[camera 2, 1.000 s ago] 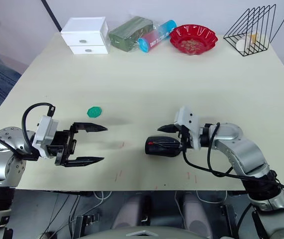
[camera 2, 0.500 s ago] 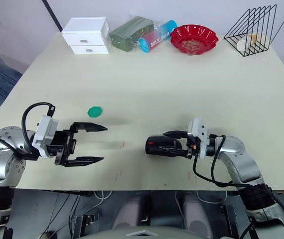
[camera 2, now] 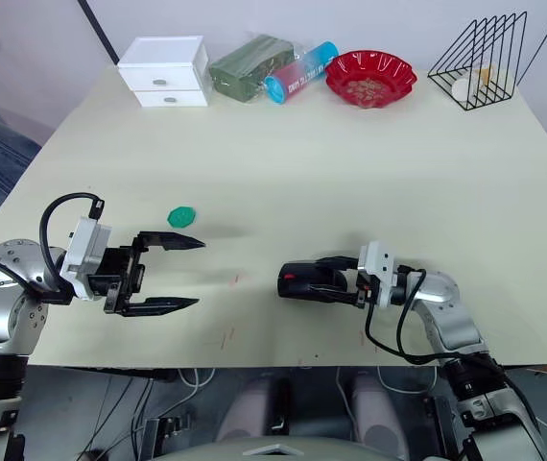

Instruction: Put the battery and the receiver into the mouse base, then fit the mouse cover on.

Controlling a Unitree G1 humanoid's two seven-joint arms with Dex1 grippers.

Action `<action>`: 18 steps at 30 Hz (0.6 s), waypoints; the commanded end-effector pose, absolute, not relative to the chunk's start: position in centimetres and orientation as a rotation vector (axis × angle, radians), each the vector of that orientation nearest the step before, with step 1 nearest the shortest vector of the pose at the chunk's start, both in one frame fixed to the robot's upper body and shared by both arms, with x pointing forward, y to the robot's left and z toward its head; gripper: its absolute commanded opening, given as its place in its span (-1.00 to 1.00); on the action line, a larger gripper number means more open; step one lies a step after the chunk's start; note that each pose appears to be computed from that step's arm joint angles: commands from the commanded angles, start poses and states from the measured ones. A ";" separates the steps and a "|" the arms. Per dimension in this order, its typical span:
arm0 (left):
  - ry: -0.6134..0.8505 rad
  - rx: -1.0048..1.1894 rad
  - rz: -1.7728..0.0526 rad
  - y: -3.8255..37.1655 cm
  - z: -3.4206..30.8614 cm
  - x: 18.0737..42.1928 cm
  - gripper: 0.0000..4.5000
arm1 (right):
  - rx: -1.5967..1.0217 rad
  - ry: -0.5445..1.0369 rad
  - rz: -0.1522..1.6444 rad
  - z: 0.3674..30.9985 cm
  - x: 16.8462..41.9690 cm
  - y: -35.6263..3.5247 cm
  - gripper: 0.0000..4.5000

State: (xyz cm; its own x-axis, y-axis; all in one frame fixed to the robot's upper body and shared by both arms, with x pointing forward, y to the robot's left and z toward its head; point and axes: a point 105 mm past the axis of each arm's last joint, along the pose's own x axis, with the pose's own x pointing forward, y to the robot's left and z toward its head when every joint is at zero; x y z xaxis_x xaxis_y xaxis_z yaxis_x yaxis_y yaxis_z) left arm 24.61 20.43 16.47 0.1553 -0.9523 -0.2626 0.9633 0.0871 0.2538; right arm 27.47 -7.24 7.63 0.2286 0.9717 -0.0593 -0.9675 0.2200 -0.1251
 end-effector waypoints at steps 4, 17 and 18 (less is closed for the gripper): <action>0.039 0.418 -1.444 20.8 16.5 24.1 1.00 | -0.154 0.015 1.322 6.5 27.0 -8.0 0.05; 0.050 0.336 -1.236 21.5 14.5 25.1 1.00 | -0.186 -0.121 1.169 11.9 26.5 -13.3 0.05; 0.053 0.320 -1.202 21.6 14.2 25.2 1.00 | -0.187 -0.108 1.130 11.8 26.5 -14.3 0.05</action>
State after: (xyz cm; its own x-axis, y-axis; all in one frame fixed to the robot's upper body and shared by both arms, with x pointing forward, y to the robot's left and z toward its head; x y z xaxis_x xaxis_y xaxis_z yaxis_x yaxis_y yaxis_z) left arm 24.81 21.02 13.70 0.2996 -0.9265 -0.2277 0.9474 0.2607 0.1855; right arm 26.56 -13.29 10.63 0.3895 0.9202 -0.0392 -0.9089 0.3771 -0.1783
